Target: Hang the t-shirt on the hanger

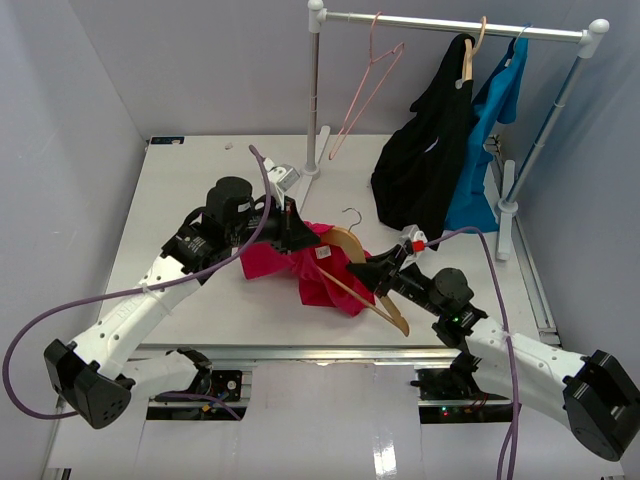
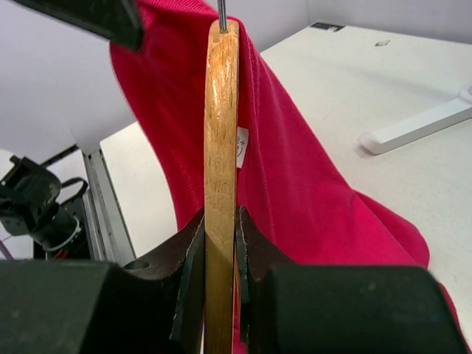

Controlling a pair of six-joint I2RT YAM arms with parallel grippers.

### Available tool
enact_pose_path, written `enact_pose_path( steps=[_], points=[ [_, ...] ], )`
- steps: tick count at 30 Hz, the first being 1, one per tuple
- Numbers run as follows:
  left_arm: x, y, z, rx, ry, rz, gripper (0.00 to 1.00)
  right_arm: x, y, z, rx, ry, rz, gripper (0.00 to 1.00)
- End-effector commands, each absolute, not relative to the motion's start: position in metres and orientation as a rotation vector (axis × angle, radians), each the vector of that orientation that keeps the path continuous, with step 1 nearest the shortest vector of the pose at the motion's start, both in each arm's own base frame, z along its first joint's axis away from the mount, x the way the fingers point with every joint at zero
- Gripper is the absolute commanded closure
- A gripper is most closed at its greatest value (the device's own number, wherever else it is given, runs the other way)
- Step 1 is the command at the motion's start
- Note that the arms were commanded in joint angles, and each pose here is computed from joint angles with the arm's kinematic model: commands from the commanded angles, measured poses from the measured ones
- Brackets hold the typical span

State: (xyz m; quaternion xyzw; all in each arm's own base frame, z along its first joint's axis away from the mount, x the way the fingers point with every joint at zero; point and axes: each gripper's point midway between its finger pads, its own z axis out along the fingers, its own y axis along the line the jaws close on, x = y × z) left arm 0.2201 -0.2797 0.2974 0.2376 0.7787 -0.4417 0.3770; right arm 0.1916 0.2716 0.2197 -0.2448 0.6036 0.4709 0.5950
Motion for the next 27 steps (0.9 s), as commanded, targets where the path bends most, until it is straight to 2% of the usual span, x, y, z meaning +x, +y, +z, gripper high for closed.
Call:
enact_pose_path(
  steps=[1, 6, 11, 16, 19, 27],
  points=[
    [0.201, -0.279, 0.303, 0.661, 1.984, -1.187, 0.92, 0.198, 0.262, 0.281, -0.450, 1.182, 1.109, 0.92],
    [0.206, -0.287, 0.280, 0.696, 2.027, -1.200, 0.62, 0.195, 0.272, 0.282, -0.464, 1.188, 1.171, 0.92],
    [0.218, -0.286, 0.288, 0.708, 2.034, -1.133, 0.39, 0.185, 0.275, 0.283, -0.520, 1.122, 1.191, 0.92],
    [0.238, -0.259, 0.291, 0.674, 2.099, -0.863, 0.37, 0.167, 0.272, 0.279, -0.610, 1.046, 1.190, 0.92],
    [0.242, -0.247, 0.310, 0.755, 1.992, -0.754, 0.40, 0.155, 0.263, 0.272, -0.596, 1.001, 1.216, 0.92],
    [0.196, -0.241, 0.400, 1.009, 1.508, -0.799, 0.39, 0.150, 0.253, 0.266, -0.586, 0.975, 1.191, 0.92]
  ],
)
